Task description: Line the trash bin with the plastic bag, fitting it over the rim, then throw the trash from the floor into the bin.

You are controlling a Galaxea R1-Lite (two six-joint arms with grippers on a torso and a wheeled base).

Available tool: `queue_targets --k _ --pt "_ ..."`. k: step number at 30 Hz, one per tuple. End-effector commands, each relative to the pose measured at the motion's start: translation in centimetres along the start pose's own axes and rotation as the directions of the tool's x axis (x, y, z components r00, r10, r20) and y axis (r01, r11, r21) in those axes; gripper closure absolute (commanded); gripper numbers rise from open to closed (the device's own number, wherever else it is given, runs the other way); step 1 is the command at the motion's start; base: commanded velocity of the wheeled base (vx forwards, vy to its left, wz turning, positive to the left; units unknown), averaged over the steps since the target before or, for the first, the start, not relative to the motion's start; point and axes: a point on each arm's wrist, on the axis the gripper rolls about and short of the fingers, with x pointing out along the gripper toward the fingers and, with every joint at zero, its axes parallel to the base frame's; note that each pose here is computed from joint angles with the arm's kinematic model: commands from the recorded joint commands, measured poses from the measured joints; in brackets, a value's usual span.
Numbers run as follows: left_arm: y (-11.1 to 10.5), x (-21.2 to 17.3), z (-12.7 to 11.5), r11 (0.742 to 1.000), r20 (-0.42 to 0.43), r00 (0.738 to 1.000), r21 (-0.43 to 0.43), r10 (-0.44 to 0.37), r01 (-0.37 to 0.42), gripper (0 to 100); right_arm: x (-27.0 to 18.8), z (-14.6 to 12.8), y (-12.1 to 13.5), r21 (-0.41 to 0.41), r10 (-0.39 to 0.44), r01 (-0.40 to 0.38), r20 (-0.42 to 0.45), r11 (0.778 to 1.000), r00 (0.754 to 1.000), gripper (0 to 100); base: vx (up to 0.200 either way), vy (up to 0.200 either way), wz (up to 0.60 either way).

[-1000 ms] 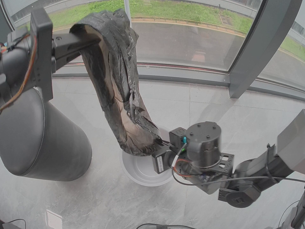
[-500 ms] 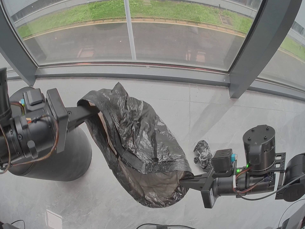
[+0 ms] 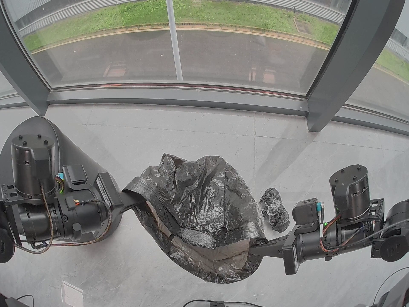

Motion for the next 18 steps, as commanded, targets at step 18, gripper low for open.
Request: queue_targets --k 18 --pt "0.8 -1.2 -0.8 0.994 -0.067 0.993 -0.051 0.097 -0.101 100 -2.0 0.9 2.2 0.119 0.239 -0.24 0.017 0.964 0.971 100 0.0 0.0 0.0"
